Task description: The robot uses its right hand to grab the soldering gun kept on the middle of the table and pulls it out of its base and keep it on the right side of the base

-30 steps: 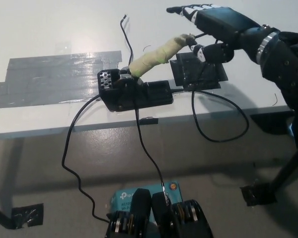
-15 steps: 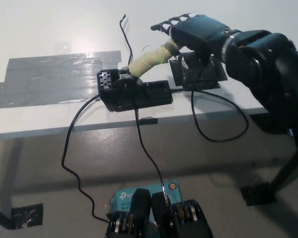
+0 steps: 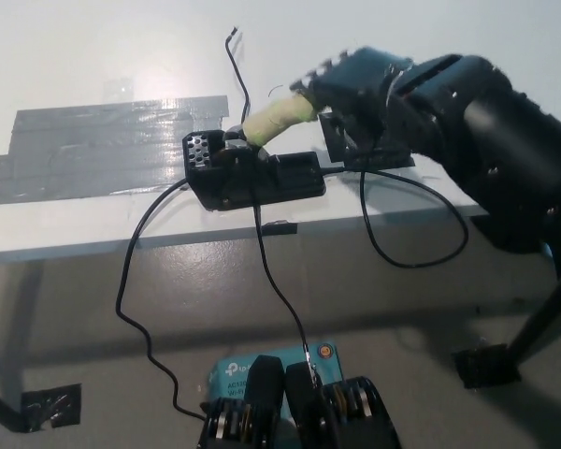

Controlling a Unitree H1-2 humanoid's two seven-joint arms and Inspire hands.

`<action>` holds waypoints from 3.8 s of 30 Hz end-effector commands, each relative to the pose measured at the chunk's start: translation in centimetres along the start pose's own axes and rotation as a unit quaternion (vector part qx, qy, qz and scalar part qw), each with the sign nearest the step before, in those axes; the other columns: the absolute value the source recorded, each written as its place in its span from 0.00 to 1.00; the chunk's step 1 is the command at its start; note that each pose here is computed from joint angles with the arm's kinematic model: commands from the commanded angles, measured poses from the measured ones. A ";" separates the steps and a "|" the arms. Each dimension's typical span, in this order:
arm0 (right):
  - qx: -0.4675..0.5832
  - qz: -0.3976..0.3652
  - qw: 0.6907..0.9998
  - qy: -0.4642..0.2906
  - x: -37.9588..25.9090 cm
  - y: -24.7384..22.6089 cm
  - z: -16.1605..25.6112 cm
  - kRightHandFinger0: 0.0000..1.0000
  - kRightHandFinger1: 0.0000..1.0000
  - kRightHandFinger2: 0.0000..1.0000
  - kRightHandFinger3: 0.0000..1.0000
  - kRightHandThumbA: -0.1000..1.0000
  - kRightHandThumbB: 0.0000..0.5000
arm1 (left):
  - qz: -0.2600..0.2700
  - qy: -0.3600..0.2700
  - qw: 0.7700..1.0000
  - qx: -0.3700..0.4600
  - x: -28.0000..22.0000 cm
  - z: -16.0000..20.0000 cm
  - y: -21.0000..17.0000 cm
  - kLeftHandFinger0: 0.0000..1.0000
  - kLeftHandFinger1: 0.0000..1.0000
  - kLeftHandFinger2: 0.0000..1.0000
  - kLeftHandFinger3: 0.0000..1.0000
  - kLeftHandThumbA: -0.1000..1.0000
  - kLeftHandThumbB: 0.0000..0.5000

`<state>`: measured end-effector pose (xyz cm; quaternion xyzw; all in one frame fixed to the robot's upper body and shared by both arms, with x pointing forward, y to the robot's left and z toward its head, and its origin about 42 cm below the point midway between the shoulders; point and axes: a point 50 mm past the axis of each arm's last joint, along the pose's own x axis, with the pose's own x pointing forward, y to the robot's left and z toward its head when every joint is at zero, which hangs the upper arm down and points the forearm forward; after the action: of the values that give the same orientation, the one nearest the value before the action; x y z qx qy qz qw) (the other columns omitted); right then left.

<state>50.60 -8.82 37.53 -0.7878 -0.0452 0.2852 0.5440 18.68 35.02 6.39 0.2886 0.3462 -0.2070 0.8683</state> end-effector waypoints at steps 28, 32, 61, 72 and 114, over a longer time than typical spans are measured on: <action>-0.100 -0.338 0.933 0.076 0.8 6.4 -3.7 0.00 0.00 0.10 1.00 0.04 0.53 | -0.006 0.003 1.000 0.023 -0.1 0.8 0.7 1.00 1.00 1.00 1.00 0.56 0.28; -0.094 -0.334 0.935 0.078 0.9 7.9 -4.0 0.00 0.00 0.25 0.75 0.05 0.45 | -0.009 0.003 1.000 0.018 0.1 0.8 0.2 1.00 1.00 1.00 1.00 0.55 0.30; -0.141 -0.426 0.885 0.119 -2.4 2.3 -12.6 0.00 0.00 0.29 0.31 0.05 0.60 | -0.006 0.005 0.999 0.031 -0.2 1.0 1.0 1.00 1.00 1.00 1.00 0.59 0.32; -0.122 -0.437 0.881 0.135 -4.6 2.3 -15.7 0.00 0.00 0.23 0.30 0.02 0.73 | -0.005 0.011 1.000 0.023 -0.4 0.6 0.9 1.00 1.00 1.00 1.00 0.58 0.31; 0.255 -0.150 0.939 0.173 -0.6 16.1 -10.1 0.20 0.29 0.43 0.90 0.12 0.09 | -0.003 0.013 1.000 0.019 -0.1 0.5 0.8 1.00 1.00 1.00 1.00 0.58 0.33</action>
<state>50.53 -23.42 23.30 -0.6646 0.0014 0.0726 0.7437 19.40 34.60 6.58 0.3000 0.3492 -0.2135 0.8617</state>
